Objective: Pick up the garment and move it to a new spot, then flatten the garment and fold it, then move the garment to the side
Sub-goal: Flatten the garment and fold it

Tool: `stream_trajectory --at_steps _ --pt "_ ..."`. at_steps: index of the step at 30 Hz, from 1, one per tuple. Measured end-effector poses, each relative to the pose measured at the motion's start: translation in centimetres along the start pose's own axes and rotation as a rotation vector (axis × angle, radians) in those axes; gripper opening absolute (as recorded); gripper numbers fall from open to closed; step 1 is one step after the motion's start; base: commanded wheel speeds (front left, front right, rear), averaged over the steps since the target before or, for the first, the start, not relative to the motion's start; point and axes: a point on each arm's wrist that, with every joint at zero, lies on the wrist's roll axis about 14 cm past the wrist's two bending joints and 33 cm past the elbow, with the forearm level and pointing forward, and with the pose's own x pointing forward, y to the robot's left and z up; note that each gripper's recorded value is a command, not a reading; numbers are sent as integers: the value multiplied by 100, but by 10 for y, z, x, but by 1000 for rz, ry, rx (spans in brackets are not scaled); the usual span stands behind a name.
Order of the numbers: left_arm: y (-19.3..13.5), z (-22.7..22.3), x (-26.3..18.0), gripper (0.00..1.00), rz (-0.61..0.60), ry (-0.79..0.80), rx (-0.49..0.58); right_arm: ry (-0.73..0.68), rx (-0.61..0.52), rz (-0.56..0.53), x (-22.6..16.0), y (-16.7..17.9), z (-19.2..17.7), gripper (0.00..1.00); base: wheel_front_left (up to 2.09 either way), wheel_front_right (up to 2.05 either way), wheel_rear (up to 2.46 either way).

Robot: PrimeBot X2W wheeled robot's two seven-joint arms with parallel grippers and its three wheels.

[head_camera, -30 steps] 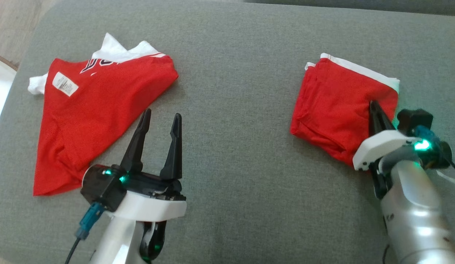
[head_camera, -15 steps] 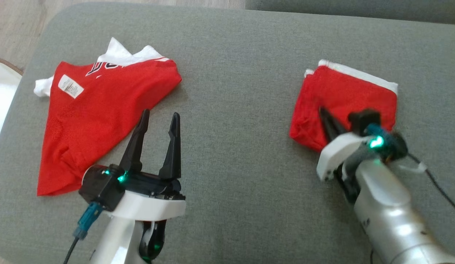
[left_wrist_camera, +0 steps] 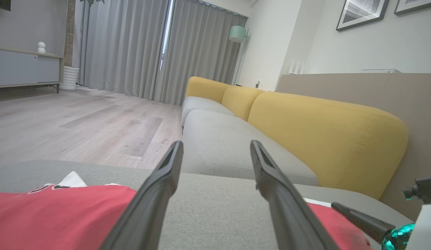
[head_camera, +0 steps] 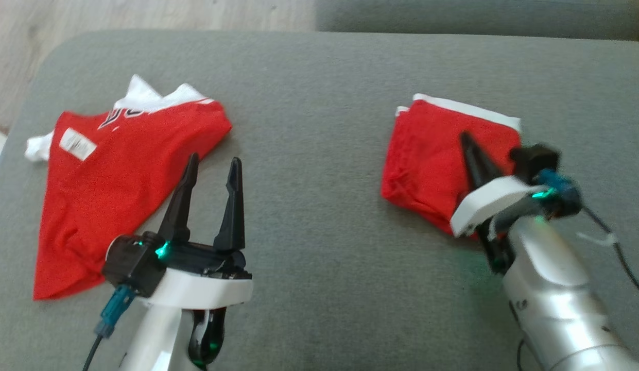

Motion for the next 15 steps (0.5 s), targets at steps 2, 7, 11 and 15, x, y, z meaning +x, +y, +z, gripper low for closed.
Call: stream_trajectory --at_steps 2,7,11,15 --pt "-5 1 2 100 -14 -6 -4 -96 -7 -38 -6 -13 27 0 0 0 0" --pt "-15 3 4 100 -44 -12 -4 -199 -22 -153 -47 -45 43 0 0 0 0" --pt "-25 -3 6 100 -75 2 -5 -222 -18 -222 -84 -60 36 0 0 0 0" --pt "-34 -8 6 100 -101 19 -4 -259 13 -277 -111 -70 37 63 0 0 0"
